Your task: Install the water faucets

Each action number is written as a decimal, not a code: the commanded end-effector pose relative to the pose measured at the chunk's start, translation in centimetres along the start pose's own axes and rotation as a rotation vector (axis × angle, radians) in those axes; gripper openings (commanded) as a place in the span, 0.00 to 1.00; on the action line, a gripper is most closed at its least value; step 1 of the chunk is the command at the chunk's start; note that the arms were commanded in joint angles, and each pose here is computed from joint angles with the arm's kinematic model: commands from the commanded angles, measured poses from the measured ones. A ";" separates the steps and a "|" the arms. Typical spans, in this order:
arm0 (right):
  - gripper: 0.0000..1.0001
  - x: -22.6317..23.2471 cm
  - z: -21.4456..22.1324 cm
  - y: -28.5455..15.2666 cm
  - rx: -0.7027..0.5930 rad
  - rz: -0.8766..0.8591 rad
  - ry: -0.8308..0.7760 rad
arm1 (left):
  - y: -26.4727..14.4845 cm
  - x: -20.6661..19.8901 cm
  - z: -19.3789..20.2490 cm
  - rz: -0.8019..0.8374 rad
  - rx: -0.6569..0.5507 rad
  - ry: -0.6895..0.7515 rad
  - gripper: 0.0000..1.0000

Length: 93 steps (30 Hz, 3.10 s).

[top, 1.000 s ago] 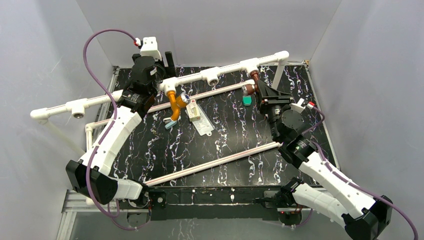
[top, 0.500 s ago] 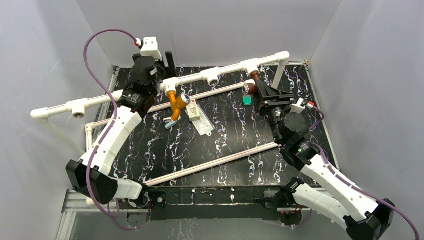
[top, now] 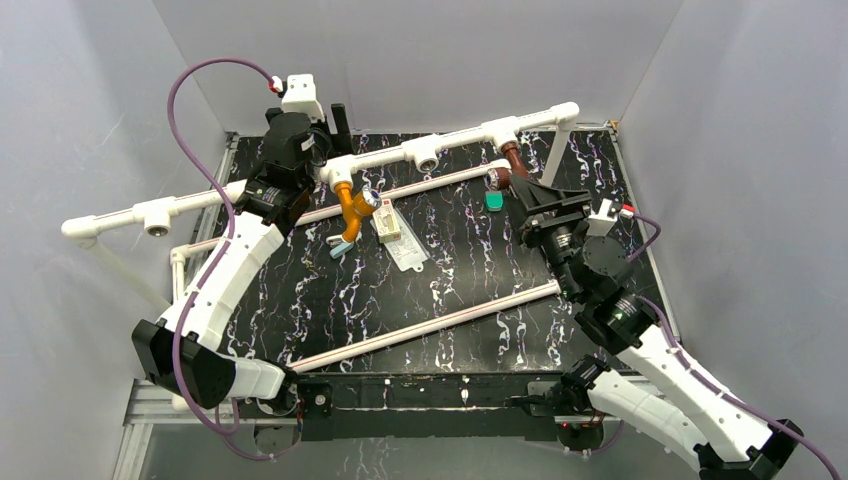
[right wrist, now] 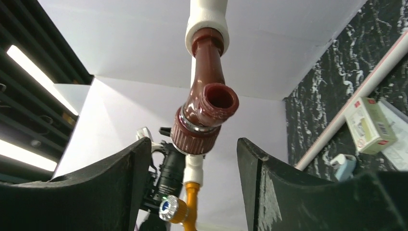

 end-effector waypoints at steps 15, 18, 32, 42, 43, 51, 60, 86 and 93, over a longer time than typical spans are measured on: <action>0.76 0.7 -1.2 -4.8 0.254 -0.030 -0.924 | 0.8 -3.1 14.3 0.109 0.547 0.210 0.80; 0.76 1.1 -2.1 -5.0 0.272 -0.047 -1.158 | 0.9 -3.1 14.3 0.107 0.547 0.210 0.80; 0.78 3.5 -4.6 -4.2 0.256 -0.432 -2.258 | 0.8 -3.1 14.3 0.105 0.547 0.215 0.80; 0.79 5.0 -4.3 -1.2 -0.013 -0.577 -2.757 | 0.8 -3.0 14.2 0.101 0.545 0.217 0.80; 0.79 5.0 -4.2 -0.9 -0.016 -0.582 -2.770 | 0.8 -3.0 14.2 0.100 0.545 0.216 0.80; 0.81 3.7 -3.7 2.0 -0.040 -0.493 -2.844 | 0.8 -3.0 14.2 0.103 0.545 0.215 0.80; 0.71 2.6 -3.7 4.2 -0.080 -0.376 -2.858 | 0.7 -3.1 14.1 0.109 0.543 0.213 0.80; 0.01 1.9 -3.3 4.0 -0.169 -0.247 -1.888 | 0.8 -3.1 14.2 0.110 0.546 0.212 0.80; 0.01 3.5 -2.8 3.6 -0.210 -0.176 -1.397 | 0.8 -3.1 14.2 0.111 0.544 0.211 0.80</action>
Point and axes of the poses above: each gripper's point midway between its finger pads, its own y axis out along the fingers, its own x axis along the line the jaws close on, z = x × y, the point moved 7 cm from there along -y, back along the fingers, and after that the axes turned 10 degrees about y, right-handed, at the moved point
